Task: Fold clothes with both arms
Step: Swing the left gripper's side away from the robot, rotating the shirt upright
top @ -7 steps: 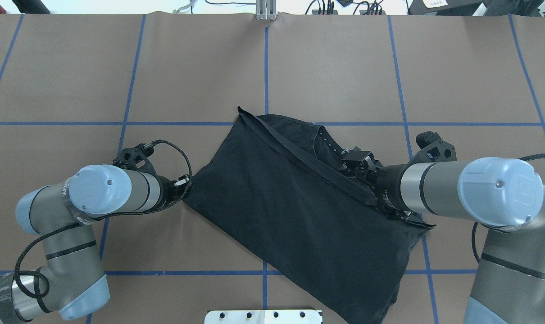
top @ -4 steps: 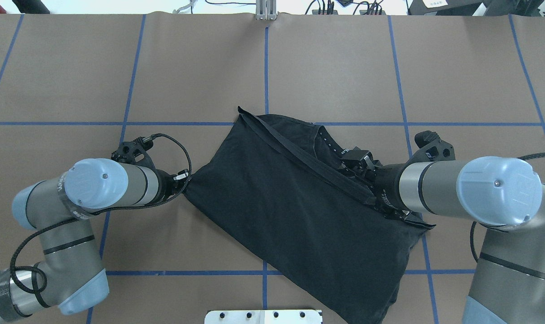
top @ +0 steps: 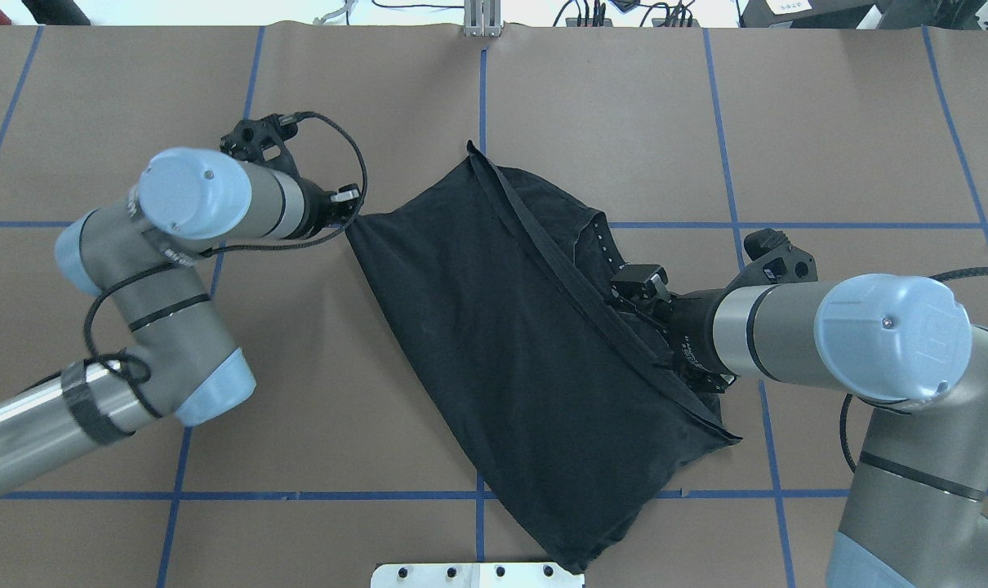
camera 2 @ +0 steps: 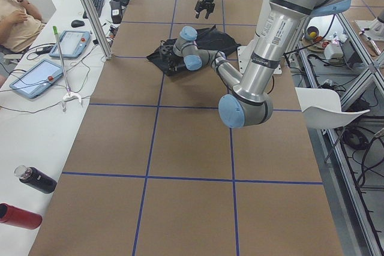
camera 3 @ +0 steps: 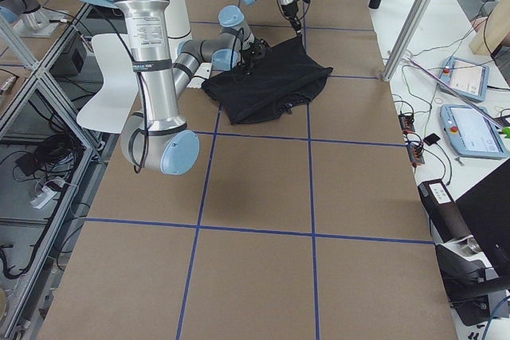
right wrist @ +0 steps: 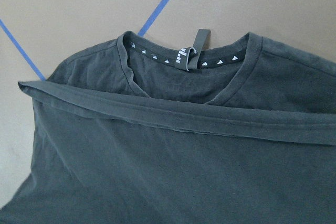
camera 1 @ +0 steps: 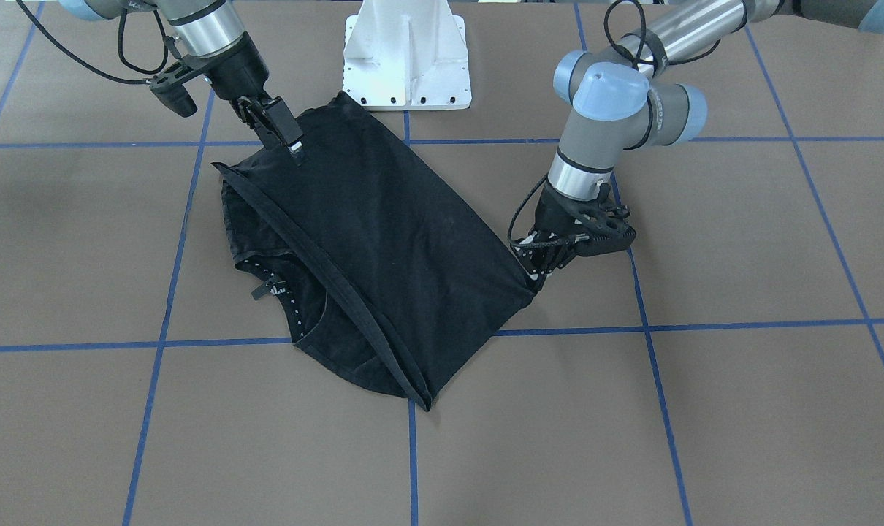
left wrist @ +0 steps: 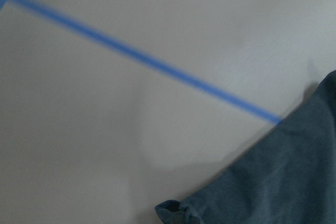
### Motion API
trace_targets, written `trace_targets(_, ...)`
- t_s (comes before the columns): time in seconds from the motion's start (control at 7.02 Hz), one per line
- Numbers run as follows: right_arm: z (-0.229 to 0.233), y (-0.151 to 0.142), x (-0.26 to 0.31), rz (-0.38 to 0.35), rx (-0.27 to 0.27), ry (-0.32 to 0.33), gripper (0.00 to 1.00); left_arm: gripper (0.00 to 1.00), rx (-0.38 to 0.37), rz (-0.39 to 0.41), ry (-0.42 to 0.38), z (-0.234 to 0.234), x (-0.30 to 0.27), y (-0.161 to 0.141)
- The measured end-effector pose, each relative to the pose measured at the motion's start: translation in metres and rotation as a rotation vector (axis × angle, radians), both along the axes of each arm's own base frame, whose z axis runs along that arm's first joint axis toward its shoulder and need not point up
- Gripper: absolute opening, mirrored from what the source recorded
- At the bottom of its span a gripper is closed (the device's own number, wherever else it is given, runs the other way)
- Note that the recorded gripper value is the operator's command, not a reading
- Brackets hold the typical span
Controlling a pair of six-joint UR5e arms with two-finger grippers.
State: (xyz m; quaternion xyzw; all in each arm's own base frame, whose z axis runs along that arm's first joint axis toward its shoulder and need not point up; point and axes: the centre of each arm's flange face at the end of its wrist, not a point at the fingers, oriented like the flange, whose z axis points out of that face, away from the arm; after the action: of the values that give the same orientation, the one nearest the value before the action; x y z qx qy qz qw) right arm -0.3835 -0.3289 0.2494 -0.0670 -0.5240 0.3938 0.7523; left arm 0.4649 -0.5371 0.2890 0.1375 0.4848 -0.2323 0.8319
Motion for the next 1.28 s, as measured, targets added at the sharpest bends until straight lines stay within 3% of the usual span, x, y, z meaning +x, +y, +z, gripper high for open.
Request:
trace_targets(0.43, 0.001, -0.002, 0.0, 0.005, 0.0, 0.004, 1.0, 0.0, 0.125, -0.095, 0.0, -0.021, 0.034, -0.158)
trace_targets(0.57, 0.002, -0.004, -0.004, 0.008, 0.001, 0.008, 1.0, 0.26, 0.158, -0.11, -0.002, -0.027, 0.04, -0.184)
trace_targets(0.71, 0.001, -0.008, -0.009, 0.011, 0.004, 0.01, 1.0, 0.79, 0.176, -0.116, -0.002, -0.03, 0.044, -0.197)
trace_targets(0.86, -0.001, -0.011, -0.016, 0.013, 0.008, 0.011, 1.0, 0.85, 0.184, -0.12, -0.001, -0.03, 0.044, -0.201)
trace_targets(1.0, -0.007, -0.015, -0.025, 0.015, 0.013, 0.007, 1.0, 0.84, 0.189, -0.12, 0.004, -0.022, 0.039, -0.199)
trace_targets(1.28, -0.008, -0.013, -0.048, -0.017, 0.043, 0.027, 0.98, 0.83, 0.217, -0.087, 0.058, 0.007, 0.006, -0.158)
